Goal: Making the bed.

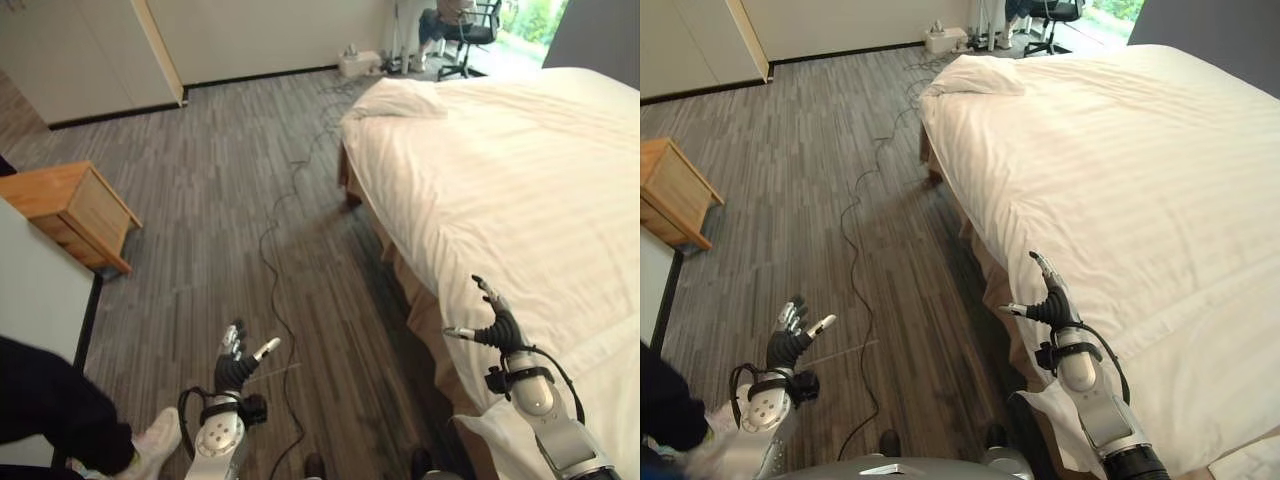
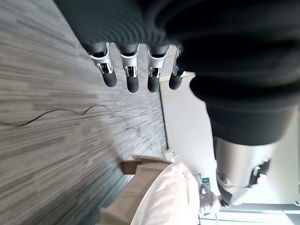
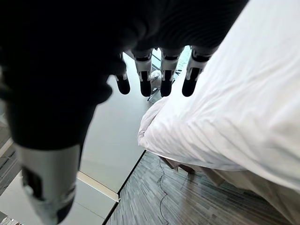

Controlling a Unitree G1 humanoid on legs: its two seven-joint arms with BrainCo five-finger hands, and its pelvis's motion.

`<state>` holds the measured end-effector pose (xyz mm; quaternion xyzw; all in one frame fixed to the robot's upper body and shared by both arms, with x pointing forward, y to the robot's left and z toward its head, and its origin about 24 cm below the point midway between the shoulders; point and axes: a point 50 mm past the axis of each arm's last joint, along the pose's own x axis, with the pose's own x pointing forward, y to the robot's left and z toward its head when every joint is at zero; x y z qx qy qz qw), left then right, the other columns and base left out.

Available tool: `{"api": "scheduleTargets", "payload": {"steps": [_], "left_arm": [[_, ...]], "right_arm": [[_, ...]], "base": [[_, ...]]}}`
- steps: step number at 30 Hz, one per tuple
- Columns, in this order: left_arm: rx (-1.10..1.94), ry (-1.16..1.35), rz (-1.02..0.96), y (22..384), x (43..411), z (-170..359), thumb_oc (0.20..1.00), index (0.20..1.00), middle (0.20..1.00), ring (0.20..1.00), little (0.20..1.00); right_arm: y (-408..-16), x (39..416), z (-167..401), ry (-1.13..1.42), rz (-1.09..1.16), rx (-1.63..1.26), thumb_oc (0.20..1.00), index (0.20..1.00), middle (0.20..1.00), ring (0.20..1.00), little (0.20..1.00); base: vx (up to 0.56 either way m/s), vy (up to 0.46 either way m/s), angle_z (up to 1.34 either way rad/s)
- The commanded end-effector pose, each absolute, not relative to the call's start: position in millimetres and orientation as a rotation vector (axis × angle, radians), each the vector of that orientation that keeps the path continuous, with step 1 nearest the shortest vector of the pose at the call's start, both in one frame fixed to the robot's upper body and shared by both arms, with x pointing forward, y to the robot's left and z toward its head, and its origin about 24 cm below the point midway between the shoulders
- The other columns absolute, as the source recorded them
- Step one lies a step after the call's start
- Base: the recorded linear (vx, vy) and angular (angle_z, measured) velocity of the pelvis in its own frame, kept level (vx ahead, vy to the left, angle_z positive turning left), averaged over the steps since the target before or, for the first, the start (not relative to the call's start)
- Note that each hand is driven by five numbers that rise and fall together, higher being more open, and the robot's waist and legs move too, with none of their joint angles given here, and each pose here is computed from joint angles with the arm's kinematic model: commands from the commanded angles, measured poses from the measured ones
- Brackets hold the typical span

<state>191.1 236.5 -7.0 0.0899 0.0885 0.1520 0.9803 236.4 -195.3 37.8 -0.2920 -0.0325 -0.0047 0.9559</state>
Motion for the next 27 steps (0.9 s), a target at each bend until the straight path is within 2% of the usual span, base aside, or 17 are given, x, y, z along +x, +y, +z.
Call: {"api": "scheduleTargets", "payload": {"steps": [1, 6, 7, 8, 9, 18, 27], "left_arm": [[0.333, -0.063, 0.362, 257.6, 216.8, 45.1, 1.0, 1.0, 1.0, 1.0, 1.0], [0.283, -0.157, 0.35, 252.0, 227.2, 62.4, 1.0, 1.0, 1.0, 1.0, 1.0], [0.198, -0.145, 0.318, 240.2, 185.1, 50.1, 1.0, 1.0, 1.0, 1.0, 1.0], [0.221, -0.236, 0.304, 242.0, 212.5, 73.9, 1.0, 1.0, 1.0, 1.0, 1.0], [0.225, -0.262, 0.293, 245.1, 219.0, 82.5, 1.0, 1.0, 1.0, 1.0, 1.0], [0.16, -0.285, 0.304, 247.8, 219.4, 85.4, 1.0, 1.0, 1.0, 1.0, 1.0], [0.181, -0.241, 0.31, 248.9, 214.4, 76.5, 1.0, 1.0, 1.0, 1.0, 1.0]], "right_arm": [[-174.0, 261.8, 84.7, -0.302, -0.037, -0.478, 1.0, 1.0, 1.0, 1.0, 1.0], [-180.7, 265.3, 107.3, -0.392, -0.069, -0.516, 1.0, 1.0, 1.0, 1.0, 1.0], [-193.1, 265.0, 105.5, -0.394, -0.155, -0.522, 1.0, 1.0, 1.0, 1.0, 1.0], [-185.7, 265.1, 123.3, -0.474, -0.116, -0.505, 1.0, 1.0, 1.0, 1.0, 1.0], [-187.7, 264.8, 121.1, -0.456, -0.109, -0.516, 1.0, 1.0, 1.0, 1.0, 1.0], [-188.0, 272.7, 132.0, -0.485, -0.062, -0.527, 1.0, 1.0, 1.0, 1.0, 1.0], [-187.7, 273.9, 134.3, -0.483, -0.041, -0.54, 1.0, 1.0, 1.0, 1.0, 1.0]], "base": [[0.05, 0.067, -0.06], [0.11, -0.051, 0.03], [0.26, -0.288, 0.3], [0.31, -0.336, 0.0], [0.31, -0.227, 0.21], [0.27, -0.213, 0.3], [0.27, 0.024, 0.08]]}}
